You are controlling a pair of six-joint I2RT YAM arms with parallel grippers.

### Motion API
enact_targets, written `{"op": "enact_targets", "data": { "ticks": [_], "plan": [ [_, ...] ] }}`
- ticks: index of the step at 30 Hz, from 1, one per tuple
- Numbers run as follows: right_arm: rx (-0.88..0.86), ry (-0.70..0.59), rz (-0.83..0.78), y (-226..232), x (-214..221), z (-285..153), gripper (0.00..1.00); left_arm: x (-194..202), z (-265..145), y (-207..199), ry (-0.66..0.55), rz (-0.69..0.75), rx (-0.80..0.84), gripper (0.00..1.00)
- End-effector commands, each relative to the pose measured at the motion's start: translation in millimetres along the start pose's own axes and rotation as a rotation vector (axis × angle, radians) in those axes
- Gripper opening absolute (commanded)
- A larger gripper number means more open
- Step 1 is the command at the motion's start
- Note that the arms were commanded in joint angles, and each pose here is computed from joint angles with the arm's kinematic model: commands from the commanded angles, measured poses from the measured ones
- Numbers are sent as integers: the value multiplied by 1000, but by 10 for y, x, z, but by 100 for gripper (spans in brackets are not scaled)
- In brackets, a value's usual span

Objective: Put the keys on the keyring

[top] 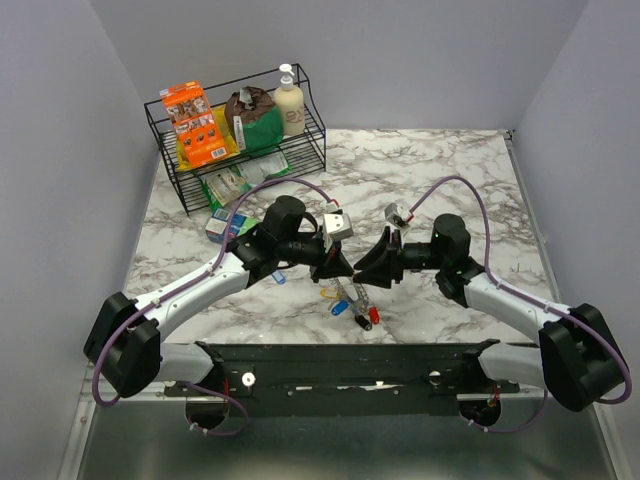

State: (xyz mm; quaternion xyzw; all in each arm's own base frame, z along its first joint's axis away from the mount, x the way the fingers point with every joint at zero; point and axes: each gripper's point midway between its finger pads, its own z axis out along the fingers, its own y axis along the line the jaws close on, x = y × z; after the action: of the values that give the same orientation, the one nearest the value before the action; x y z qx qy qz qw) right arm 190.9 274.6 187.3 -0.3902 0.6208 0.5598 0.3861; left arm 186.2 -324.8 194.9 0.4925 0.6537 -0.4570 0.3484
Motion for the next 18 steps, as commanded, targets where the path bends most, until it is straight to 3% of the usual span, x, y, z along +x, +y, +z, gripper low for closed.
{"op": "enact_targets", "data": {
  "ticks": [1, 8, 12, 18],
  "plan": [
    [-51, -7, -22, 50, -56, 32, 51, -124, -5, -103, -43, 31, 46, 0],
    [-50, -16, -15, 27, -88, 51, 42, -125, -2, -127, -38, 26, 63, 0],
    [-52, -19, -12, 22, -115, 61, 19, -122, 4, -132, -33, 21, 70, 0],
    [-54, -18, -11, 27, -108, 59, 0, -130, -15, -144, -28, 23, 69, 0]
  ]
}}
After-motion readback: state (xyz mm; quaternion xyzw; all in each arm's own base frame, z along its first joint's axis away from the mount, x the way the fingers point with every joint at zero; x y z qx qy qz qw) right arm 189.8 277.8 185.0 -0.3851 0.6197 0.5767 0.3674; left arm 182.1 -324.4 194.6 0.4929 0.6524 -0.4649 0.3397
